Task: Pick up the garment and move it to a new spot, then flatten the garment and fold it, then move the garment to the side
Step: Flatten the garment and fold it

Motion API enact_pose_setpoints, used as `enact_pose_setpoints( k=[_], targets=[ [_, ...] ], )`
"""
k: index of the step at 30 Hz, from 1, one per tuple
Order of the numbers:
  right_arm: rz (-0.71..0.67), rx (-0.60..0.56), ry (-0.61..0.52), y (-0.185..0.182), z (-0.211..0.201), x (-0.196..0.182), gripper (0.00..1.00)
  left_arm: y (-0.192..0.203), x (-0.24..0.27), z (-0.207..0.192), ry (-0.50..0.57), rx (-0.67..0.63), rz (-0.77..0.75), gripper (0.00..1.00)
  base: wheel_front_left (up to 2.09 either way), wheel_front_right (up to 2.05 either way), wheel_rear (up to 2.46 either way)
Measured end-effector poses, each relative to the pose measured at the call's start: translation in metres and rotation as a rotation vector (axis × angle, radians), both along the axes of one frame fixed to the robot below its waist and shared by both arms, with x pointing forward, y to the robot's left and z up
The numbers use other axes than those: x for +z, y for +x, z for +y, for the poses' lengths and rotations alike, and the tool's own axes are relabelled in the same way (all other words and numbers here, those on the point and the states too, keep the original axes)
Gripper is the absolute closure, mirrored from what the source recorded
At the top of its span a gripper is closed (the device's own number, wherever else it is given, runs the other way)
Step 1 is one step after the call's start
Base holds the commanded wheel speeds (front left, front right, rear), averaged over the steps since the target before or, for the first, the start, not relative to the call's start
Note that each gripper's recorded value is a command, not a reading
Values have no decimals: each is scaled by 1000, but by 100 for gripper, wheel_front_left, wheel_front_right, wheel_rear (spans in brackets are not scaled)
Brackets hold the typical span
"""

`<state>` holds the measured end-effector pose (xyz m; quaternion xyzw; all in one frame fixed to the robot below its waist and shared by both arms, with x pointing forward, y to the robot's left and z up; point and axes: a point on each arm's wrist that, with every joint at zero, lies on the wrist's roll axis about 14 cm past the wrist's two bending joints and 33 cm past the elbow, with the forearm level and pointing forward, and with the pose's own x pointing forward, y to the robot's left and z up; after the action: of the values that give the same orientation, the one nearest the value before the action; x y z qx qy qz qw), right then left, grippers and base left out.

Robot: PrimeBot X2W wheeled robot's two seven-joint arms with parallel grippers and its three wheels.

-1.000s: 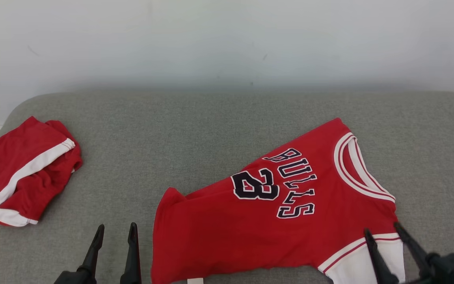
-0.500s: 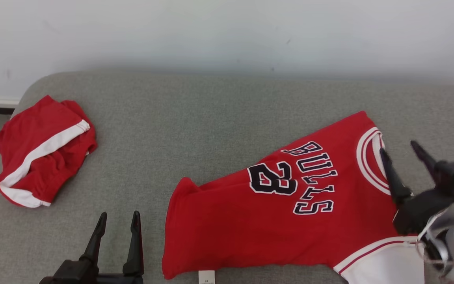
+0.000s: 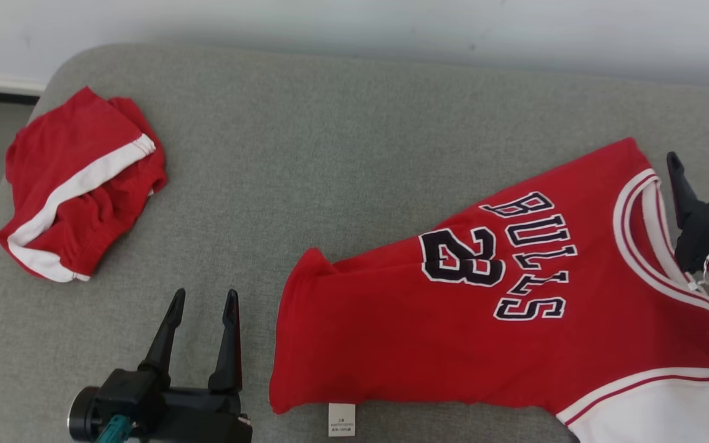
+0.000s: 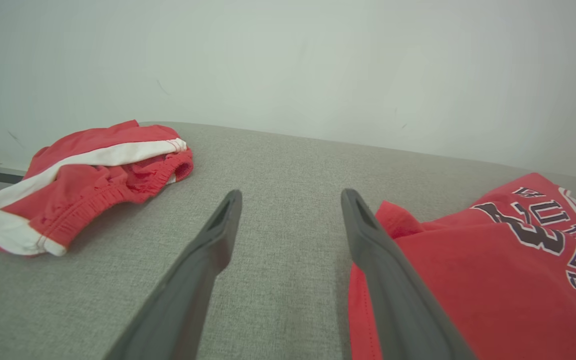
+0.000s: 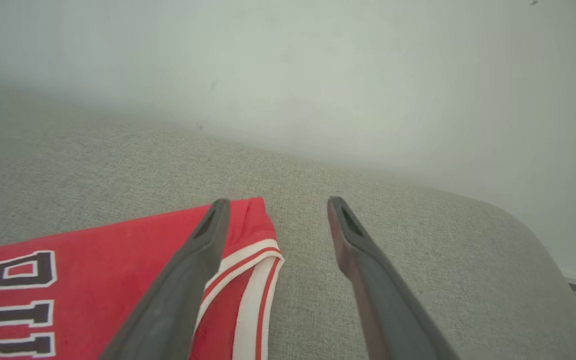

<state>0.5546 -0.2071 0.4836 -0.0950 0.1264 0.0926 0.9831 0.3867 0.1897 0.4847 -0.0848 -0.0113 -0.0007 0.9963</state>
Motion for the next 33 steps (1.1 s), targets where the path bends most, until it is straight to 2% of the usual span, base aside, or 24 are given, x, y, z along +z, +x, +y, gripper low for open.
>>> enact_pose_setpoints(
  k=[7, 12, 18, 19, 20, 24, 30, 33],
  targets=[
    [128, -55, 7, 23, -8, -43, 0, 15, -10, -1, 4, -5, 24, 0, 0, 0, 0],
    [213, -88, 15, 28, -11, -75, 0, 19, -19, -1, 6, -3, 48, 0, 0, 0, 0],
    [274, -85, 35, 27, 2, -95, 0, 17, -21, 5, 14, 15, 59, 0, 0, 0, 0],
    [287, -92, 39, 26, 1, -97, 58, 17, -21, 5, 14, 16, 59, 0, 0, 0, 0],
    [299, -100, 45, 26, 1, -98, 100, 17, -21, 5, 14, 16, 59, 0, 0, 0, 0],
    [271, -92, 48, 32, 4, -91, 100, 16, -21, 5, 15, 17, 59, 0, 0, 0, 0],
    [54, -112, 58, 69, -12, -26, 100, 16, -20, 4, 13, 12, 58, 0, 0, 0, 0],
    [39, -127, 46, 72, -19, -19, 100, 15, -19, 3, 11, 10, 56, 0, 0, 0, 0]
  ],
)
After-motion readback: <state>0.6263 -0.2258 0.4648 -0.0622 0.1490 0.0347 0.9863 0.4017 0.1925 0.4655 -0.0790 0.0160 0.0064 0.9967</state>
